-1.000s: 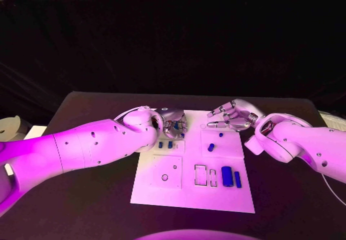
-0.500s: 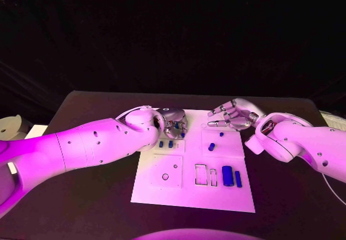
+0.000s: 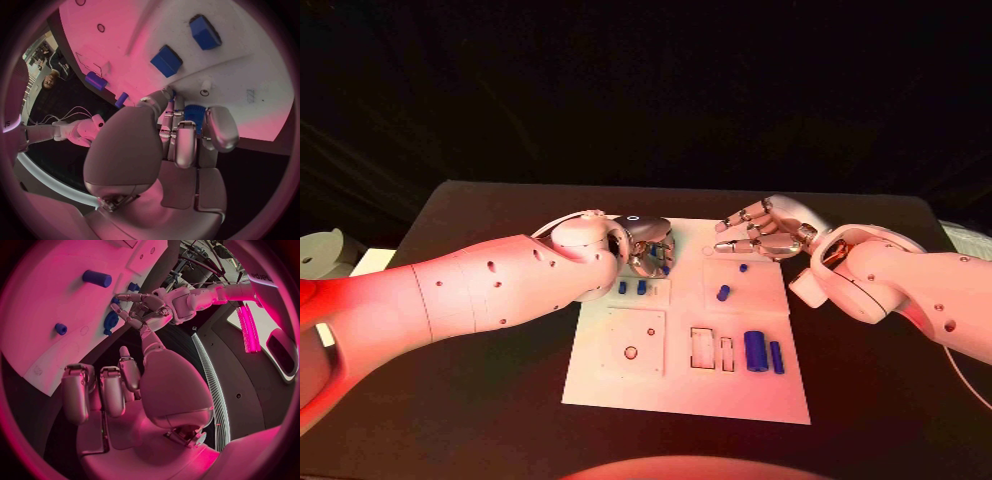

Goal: Assemble the parts on the task board

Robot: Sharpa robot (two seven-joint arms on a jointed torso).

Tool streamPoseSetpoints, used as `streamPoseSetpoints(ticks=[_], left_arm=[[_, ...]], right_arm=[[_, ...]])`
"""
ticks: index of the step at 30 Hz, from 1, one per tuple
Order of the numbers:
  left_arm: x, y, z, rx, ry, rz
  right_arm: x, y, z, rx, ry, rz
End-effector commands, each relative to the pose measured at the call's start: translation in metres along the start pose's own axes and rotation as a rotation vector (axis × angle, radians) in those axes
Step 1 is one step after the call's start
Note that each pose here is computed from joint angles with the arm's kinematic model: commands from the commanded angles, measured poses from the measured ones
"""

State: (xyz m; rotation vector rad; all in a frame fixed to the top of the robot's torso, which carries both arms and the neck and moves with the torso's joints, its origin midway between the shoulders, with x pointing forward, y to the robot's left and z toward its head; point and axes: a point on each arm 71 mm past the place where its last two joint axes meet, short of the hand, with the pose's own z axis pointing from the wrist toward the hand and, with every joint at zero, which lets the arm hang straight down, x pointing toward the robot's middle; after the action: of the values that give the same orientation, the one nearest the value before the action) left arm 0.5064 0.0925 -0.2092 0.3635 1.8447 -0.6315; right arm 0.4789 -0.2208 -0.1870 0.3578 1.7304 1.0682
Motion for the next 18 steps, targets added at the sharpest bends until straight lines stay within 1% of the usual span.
streamPoseSetpoints(ticks=[1, 8, 14, 18], left_arm=[[0.0058, -0.0004, 0.0005, 0.002, 0.046, 0.000], [0.0056, 0.0023, 0.0010, -0.009, 0.042, -0.001], [0.0040, 0.0026, 0.0002, -0.001, 0.002, -0.027], [0.0018, 0.0034, -0.0021, 0.008, -0.032, -0.063]], right_arm=[[0.0015, 0.0016, 0.0002, -0.014, 0.007, -0.006], [0.0016, 0.0016, 0.0001, -0.014, 0.008, -0.006], [0.0017, 0.0017, 0.0002, -0.014, 0.009, -0.006], [0.0018, 0.0017, 0.0003, -0.015, 0.009, -0.006]])
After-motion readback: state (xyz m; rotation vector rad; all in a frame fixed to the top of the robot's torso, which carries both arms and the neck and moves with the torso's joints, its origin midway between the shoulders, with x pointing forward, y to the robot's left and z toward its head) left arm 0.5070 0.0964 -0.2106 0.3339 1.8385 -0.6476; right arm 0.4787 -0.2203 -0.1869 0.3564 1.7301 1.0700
